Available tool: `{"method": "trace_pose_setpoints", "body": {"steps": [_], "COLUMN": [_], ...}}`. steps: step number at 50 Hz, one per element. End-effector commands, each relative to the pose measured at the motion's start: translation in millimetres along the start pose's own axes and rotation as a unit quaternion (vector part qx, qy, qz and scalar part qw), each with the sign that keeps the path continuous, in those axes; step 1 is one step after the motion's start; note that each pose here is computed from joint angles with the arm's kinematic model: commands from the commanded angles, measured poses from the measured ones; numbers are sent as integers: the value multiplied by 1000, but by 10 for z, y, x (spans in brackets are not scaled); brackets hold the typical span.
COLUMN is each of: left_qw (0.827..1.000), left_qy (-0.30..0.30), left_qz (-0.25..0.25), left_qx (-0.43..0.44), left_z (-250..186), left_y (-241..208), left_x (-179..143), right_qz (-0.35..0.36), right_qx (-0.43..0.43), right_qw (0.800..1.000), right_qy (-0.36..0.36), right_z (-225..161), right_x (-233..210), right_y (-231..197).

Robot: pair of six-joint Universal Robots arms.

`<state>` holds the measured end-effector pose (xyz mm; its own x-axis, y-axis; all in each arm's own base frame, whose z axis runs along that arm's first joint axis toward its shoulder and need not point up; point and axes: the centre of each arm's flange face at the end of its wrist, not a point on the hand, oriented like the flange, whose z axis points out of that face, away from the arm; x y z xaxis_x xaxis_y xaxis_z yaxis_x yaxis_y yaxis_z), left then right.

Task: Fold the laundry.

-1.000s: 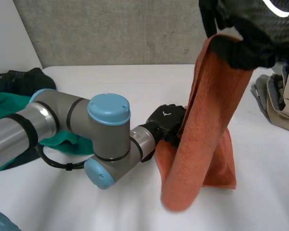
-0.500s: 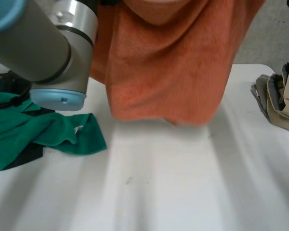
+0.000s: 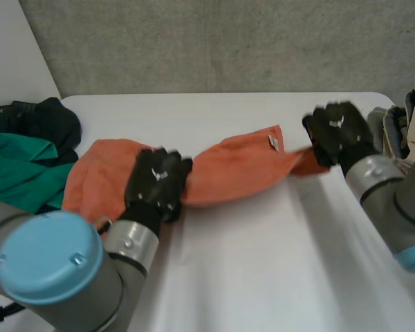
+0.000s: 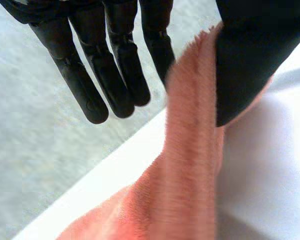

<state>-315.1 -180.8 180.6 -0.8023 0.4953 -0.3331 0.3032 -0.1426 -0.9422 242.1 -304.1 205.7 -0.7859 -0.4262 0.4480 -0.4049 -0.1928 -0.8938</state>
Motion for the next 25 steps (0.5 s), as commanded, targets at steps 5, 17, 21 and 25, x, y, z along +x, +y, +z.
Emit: {"method": "trace_pose_setpoints", "body": {"steps": [5,17,21,25], "left_qw": [992,976,969,969], "left_qy": [-17,-69,-70,-62], "left_qz": [-2,-49,-39,-24], "left_qx": [-127,-202,-235,-239], "left_z": [-105,-424,-467,-426], "left_y": [196,387,591,743], "left_x": [-385,-992,-1113,-1242], "right_qz": [13,7,3,2], "right_qx": [-43,-65,-65,-64], "right_qw": [998,997,997,997], "right_qy": [45,49,51,50], "right_z": [40,100,101,100], "right_x": [254,285,295,284], "right_y": [286,461,459,453]}}
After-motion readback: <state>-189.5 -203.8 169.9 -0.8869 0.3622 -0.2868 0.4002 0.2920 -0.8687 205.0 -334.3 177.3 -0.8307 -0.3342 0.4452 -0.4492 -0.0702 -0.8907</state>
